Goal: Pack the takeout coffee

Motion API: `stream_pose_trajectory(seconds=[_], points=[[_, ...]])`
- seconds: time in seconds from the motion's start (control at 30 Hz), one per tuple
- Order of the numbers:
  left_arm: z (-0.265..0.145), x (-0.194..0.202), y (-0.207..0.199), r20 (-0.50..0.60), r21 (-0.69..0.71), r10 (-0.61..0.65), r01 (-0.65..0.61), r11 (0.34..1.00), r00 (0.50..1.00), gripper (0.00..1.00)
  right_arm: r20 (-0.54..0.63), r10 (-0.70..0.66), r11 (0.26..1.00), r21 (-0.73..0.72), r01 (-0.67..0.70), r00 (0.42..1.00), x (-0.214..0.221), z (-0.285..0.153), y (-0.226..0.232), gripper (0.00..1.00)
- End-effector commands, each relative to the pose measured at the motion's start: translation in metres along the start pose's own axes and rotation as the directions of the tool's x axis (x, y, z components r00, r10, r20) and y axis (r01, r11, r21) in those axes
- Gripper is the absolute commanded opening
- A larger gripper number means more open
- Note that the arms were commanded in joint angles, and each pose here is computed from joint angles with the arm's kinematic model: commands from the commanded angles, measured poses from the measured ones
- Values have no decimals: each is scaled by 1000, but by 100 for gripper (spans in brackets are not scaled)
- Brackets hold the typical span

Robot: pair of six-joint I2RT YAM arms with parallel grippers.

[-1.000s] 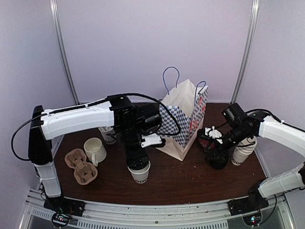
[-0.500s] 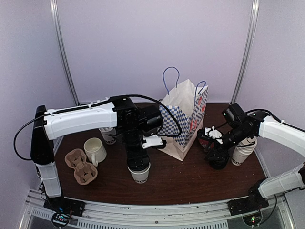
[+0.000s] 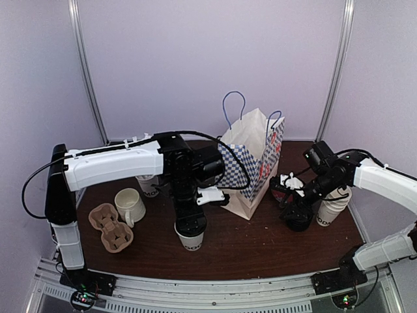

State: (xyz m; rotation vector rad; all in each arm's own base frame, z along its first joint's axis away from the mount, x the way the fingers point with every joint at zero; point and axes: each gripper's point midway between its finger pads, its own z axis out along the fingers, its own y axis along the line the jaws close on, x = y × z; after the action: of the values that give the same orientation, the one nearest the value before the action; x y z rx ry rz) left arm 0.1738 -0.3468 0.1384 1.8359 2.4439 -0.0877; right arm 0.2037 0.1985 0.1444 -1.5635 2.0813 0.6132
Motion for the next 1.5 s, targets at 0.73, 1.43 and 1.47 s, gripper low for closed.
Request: stream_pose_trajectory(seconds=[0.73, 1.43, 1.47], points=[[5, 0, 1, -31, 7, 7, -6, 1000, 999, 80, -18, 6, 1000, -15, -6, 1000, 4, 3, 0, 50], [-1, -1, 1, -25, 5, -4, 4, 1000, 1000, 78, -24, 10, 1000, -22, -10, 1000, 5, 4, 0, 50], [-3, 1, 5, -28, -19, -4, 3, 1000, 1000, 78, -24, 10, 1000, -22, -10, 1000, 5, 4, 0, 50]])
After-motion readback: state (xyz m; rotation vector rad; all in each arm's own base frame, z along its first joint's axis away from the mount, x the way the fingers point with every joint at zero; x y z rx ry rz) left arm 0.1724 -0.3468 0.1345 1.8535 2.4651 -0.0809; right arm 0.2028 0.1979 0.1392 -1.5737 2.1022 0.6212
